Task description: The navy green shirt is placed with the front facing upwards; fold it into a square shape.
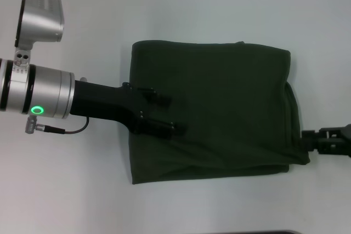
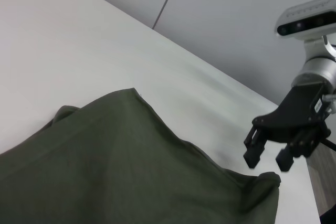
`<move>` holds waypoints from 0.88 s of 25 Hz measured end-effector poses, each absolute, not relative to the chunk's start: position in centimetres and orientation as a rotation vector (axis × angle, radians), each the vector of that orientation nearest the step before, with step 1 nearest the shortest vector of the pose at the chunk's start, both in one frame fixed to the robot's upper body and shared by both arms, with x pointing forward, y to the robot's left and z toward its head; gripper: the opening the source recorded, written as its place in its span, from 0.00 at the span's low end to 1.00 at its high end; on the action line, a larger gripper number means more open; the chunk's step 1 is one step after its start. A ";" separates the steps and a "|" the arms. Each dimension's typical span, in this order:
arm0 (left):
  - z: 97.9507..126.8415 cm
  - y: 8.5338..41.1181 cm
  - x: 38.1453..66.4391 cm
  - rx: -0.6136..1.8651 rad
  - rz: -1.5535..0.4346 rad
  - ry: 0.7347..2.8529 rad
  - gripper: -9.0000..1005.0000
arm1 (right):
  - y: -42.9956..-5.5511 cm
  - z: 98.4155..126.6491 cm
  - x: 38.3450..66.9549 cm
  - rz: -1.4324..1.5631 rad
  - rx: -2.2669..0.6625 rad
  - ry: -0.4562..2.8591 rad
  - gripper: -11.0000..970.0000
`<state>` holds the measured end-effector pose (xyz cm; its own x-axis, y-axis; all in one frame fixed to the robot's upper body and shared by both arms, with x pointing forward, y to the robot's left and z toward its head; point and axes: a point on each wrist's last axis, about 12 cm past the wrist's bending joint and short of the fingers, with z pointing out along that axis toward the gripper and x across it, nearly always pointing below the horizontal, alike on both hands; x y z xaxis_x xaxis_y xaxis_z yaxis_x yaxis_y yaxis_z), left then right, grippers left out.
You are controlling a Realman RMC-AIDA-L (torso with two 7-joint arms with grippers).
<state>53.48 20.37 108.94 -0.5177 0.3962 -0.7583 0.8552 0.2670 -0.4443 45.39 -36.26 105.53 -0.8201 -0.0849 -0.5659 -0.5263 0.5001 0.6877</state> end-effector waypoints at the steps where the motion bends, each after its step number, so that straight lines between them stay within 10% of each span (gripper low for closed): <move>1: 108.9 20.4 53.5 1.126 -1.191 2.036 0.90 | -36.5 105.7 45.4 1.275 -0.495 2.274 0.40; 22: 109.0 20.3 53.5 1.128 -1.193 2.030 0.90 | -36.4 104.7 46.1 1.212 -0.341 2.334 0.37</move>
